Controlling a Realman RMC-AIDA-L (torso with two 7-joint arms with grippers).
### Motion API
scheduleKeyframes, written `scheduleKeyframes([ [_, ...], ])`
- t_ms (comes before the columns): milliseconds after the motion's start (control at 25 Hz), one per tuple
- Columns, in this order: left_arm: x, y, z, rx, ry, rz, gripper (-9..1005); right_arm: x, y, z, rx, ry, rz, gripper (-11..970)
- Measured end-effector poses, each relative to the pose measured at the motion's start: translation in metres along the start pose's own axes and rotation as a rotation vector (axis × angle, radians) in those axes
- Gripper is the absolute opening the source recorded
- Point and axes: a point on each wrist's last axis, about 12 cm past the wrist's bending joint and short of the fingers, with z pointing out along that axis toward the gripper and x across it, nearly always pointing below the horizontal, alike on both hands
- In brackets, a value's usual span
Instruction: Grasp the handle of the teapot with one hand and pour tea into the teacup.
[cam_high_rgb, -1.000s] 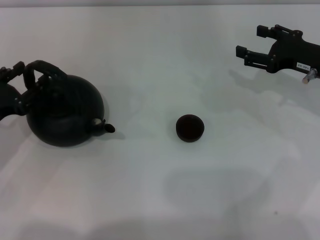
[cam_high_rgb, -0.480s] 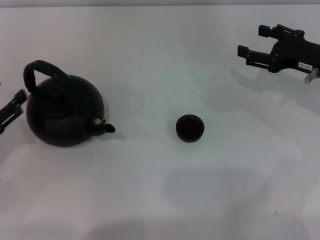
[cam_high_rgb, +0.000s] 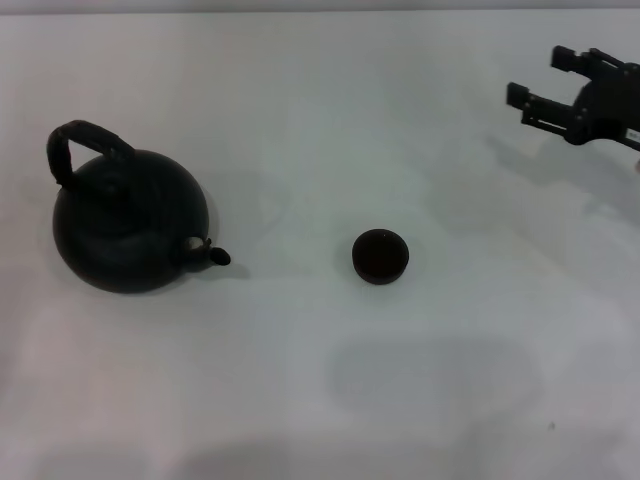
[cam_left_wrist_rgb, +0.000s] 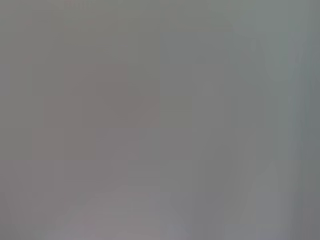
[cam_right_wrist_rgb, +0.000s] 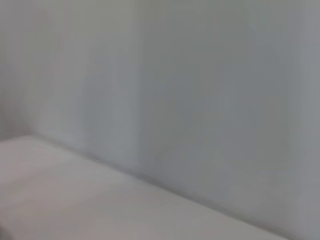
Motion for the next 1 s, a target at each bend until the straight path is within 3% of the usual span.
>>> scheduleKeyframes([
  [200, 0.003, -0.003, -0.013, -0.109, -0.108, 0.030, 728, 0.022, 0.008, -0.020, 0.096, -0.143, 0.057, 842],
  [360, 0.005, -0.005, -0.015, -0.147, -0.135, 0.036, 727, 0.048, 0.026, -0.037, 0.197, -0.209, 0.039, 842],
  [520, 0.008, -0.008, -0.015, -0.165, -0.145, 0.031, 729, 0.061, 0.033, -0.047, 0.276, -0.224, 0.056, 843],
  [1000, 0.013, -0.013, -0.018, -0.166, -0.135, 0.011, 729, 0.085, 0.032, -0.083, 0.553, -0.228, 0.114, 844],
])
